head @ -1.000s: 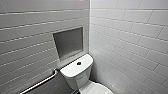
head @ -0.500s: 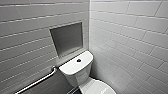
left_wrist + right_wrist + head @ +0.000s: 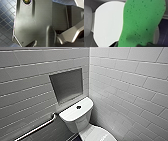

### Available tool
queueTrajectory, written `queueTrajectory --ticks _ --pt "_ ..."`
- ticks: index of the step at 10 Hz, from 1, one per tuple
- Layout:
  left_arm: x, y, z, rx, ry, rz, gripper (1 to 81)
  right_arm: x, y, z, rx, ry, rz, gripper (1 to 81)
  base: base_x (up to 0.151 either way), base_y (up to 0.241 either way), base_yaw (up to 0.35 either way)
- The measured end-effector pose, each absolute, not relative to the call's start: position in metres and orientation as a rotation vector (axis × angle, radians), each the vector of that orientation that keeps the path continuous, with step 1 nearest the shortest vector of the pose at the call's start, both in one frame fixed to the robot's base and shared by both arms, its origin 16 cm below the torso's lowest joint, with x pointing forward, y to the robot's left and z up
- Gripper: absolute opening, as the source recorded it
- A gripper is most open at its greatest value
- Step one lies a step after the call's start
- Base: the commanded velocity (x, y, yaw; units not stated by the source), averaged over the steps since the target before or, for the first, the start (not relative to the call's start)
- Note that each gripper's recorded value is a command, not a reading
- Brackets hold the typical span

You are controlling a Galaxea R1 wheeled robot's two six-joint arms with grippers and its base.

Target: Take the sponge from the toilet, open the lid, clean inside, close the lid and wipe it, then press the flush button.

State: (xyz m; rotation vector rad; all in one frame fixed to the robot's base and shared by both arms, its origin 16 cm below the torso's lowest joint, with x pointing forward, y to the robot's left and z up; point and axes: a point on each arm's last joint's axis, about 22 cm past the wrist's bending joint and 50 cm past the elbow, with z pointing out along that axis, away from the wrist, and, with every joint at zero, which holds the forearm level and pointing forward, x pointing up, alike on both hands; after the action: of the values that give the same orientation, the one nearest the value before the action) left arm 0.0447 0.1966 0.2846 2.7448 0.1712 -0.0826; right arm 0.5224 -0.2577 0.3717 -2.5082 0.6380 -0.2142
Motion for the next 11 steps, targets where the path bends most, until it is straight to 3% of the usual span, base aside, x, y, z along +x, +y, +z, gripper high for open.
queueTrajectory --ticks 11 --pt "0.046 0.188 0.284 2.737 0.172 -0.081 81.1 0.512 -0.3 0.373 -2.601 0.663 -0.131 81.1 0.0 0.0 0.0"
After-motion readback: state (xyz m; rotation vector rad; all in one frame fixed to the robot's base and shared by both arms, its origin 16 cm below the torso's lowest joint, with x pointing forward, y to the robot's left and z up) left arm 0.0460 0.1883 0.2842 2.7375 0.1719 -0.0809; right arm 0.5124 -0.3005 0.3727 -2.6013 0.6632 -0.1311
